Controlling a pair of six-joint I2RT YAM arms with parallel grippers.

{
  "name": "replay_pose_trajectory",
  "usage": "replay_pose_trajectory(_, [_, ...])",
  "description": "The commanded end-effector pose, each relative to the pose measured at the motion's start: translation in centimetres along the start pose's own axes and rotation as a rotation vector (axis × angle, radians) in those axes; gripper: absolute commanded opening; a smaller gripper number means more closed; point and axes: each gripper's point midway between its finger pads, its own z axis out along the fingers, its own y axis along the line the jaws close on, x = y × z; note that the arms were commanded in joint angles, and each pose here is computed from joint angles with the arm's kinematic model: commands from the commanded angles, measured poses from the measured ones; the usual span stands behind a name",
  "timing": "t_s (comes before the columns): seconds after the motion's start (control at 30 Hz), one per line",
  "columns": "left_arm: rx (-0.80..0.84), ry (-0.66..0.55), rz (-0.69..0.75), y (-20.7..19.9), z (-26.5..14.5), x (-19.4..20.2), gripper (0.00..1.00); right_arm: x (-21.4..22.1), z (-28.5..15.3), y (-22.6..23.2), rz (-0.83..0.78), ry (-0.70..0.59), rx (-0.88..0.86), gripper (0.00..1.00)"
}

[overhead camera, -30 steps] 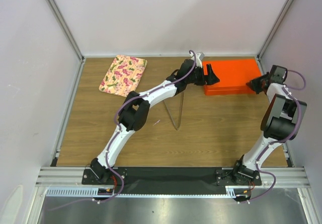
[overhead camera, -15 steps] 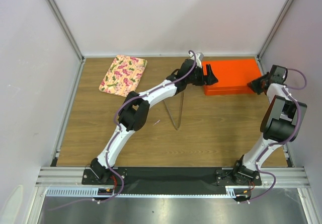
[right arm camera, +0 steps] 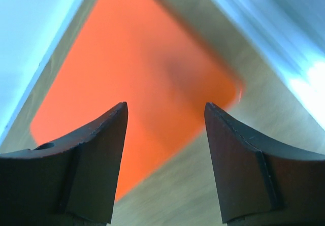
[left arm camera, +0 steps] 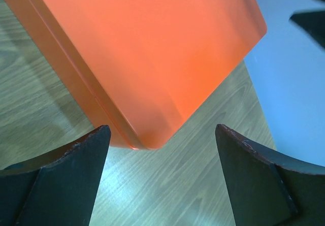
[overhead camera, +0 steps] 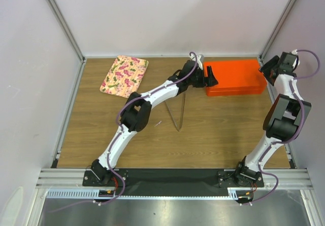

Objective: Pack the chocolate

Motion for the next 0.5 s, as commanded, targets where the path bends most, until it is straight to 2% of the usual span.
replay_pose_trajectory(0.0, [0.071,-0.038,-0.005,-1.4,0.6,-1.4,0.90,-2.2,2.4,-0.8,-0.118,-0.042,0.017,0.67])
replay_pose_trajectory(0.13, [0.073,-0.034,-0.028,-0.9,1.2,-0.8,0.90,-1.7,5.4,-1.1,-0.166,0.015,-0.022,0.68])
replay_pose_trajectory(0.2, [0.084,-0.049,-0.034,-0.9,1.6,-1.0,0.90,-2.4,6.0,-1.3,-0.194,0.004,-0.033,0.68])
replay_pose_trajectory(0.3, [0.080,-0.049,-0.041,-0.4,2.2,-0.7,0.89,-1.4,7.4,-1.5,-0.208,0.071,-0.069,0.67])
replay_pose_trajectory(0.47, [0.092,-0.044,-0.043,-0.5,2.4,-0.6,0.87,1.2,8.0,-0.7,-0.200,0.146,-0.171,0.53])
